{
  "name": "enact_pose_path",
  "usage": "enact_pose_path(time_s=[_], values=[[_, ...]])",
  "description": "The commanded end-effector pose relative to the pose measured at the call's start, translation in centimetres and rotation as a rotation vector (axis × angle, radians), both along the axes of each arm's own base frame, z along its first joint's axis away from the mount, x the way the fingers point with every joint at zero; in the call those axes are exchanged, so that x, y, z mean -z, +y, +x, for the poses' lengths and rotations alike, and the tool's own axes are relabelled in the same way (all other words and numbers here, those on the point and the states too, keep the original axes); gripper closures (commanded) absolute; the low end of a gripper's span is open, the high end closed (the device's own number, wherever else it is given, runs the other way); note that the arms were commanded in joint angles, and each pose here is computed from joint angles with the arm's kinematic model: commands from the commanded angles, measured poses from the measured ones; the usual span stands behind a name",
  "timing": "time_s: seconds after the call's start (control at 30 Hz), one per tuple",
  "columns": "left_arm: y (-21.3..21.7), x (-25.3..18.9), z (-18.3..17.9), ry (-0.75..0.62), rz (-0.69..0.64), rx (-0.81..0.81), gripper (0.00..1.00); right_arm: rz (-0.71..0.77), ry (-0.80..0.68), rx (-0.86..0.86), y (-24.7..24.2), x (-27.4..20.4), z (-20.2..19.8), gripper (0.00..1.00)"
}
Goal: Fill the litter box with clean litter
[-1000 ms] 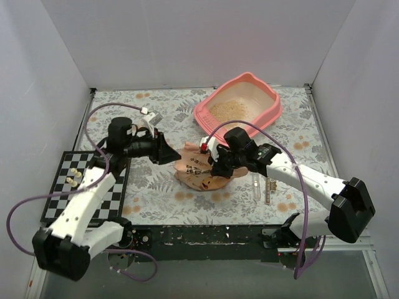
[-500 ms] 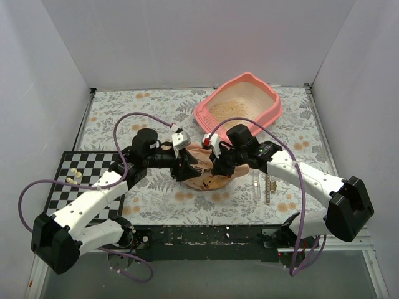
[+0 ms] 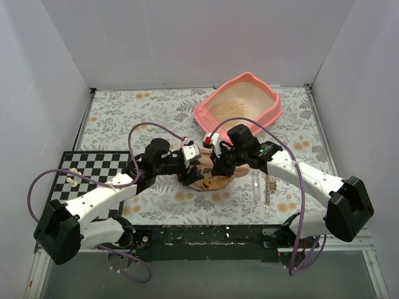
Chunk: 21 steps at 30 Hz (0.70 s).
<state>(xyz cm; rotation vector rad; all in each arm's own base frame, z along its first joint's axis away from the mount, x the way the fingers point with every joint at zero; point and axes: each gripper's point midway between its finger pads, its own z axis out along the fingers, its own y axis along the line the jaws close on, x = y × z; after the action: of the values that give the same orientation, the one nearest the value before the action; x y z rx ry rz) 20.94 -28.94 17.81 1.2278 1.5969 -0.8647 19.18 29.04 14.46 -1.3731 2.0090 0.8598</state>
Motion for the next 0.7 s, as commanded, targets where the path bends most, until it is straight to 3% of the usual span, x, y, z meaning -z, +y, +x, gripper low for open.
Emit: enact_pose_path(time_s=[0.0,0.1,0.17,0.23,0.3,0.33,0.5,0.67], values=[[0.8,1.9,-0.1,-0.034,0.04,-0.021,0.43,0.029,0.029,-0.001,-0.2,-0.7,-0.7,0.99],[1.8,3.6,-0.2,-0.044,0.062,-0.056,0.4,0.025,0.039,0.008,-0.5,-0.8,-0.5,0.99],[2.3,4.3,0.0,-0.052,0.078,-0.078,0.45,0.014,0.042,0.007,-0.8,-0.7,-0.6,0.99],[2.4,4.7,0.3,-0.052,0.098,-0.083,0.62,0.003,0.048,0.008,-1.0,-0.5,-0.6,0.99],[2.5,5.3,0.9,-0.054,0.131,-0.101,0.92,-0.012,0.051,0.005,-1.4,-0.3,-0.9,0.99],[2.5,5.4,1.1,-0.058,0.139,-0.107,1.0,-0.02,0.05,0.003,-1.6,-0.2,-1.0,0.99],[3.5,4.6,3.1,-0.106,0.196,-0.19,1.0,-0.027,0.026,-0.041,-2.4,0.0,-2.0,0.99],[5.1,1.2,4.0,-0.129,0.224,-0.292,1.0,0.01,-0.009,-0.102,-2.0,-1.5,-2.2,0.99]])
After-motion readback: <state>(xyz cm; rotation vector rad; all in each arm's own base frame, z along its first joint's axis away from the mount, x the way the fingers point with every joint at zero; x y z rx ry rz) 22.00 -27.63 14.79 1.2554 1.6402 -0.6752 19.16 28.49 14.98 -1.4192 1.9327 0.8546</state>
